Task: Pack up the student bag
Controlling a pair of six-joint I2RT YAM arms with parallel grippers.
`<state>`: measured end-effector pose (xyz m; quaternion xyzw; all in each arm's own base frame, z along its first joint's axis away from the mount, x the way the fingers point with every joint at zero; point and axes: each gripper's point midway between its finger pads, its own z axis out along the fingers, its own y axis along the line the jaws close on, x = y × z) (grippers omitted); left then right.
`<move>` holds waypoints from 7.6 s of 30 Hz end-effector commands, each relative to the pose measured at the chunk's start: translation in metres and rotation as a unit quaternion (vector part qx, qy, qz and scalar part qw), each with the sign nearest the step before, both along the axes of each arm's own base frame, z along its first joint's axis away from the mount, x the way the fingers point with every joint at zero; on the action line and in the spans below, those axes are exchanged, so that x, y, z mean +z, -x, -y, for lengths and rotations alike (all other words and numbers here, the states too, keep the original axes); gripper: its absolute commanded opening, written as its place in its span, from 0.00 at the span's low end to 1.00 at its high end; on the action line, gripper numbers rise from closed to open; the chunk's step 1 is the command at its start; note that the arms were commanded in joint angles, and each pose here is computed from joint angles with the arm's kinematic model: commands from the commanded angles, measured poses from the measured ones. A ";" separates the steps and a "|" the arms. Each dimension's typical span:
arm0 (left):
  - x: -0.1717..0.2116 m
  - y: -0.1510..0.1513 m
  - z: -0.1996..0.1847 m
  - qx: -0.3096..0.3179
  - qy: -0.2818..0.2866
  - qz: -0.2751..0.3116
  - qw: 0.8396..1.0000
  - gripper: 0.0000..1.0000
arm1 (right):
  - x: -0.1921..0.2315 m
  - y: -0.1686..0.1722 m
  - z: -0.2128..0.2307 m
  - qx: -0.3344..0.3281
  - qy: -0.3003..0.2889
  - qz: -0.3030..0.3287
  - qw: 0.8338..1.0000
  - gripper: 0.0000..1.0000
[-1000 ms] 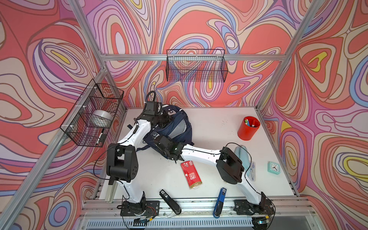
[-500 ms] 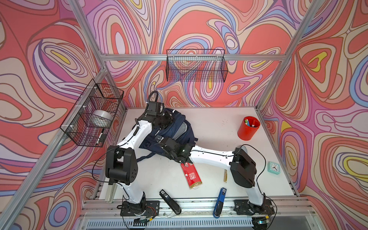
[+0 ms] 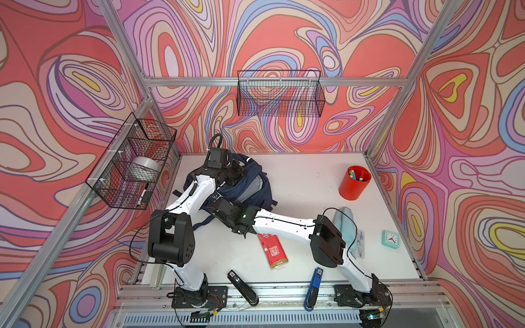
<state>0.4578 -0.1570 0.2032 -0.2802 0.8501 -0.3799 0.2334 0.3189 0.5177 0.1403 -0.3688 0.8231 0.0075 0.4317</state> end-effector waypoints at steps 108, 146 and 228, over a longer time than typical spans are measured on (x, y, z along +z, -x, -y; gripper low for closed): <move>-0.038 0.094 0.040 -0.296 -0.350 0.069 0.886 1.00 | -0.072 -0.037 0.552 -0.554 -0.151 -0.178 0.799 0.46; -0.076 0.065 0.069 -0.373 -0.572 0.048 0.729 0.00 | 0.090 -0.061 0.482 -0.409 -0.335 -0.116 0.841 0.00; 0.082 0.018 0.077 -0.305 -0.290 0.168 0.891 0.00 | 0.082 -0.176 0.242 -0.280 -0.562 -0.269 0.730 0.00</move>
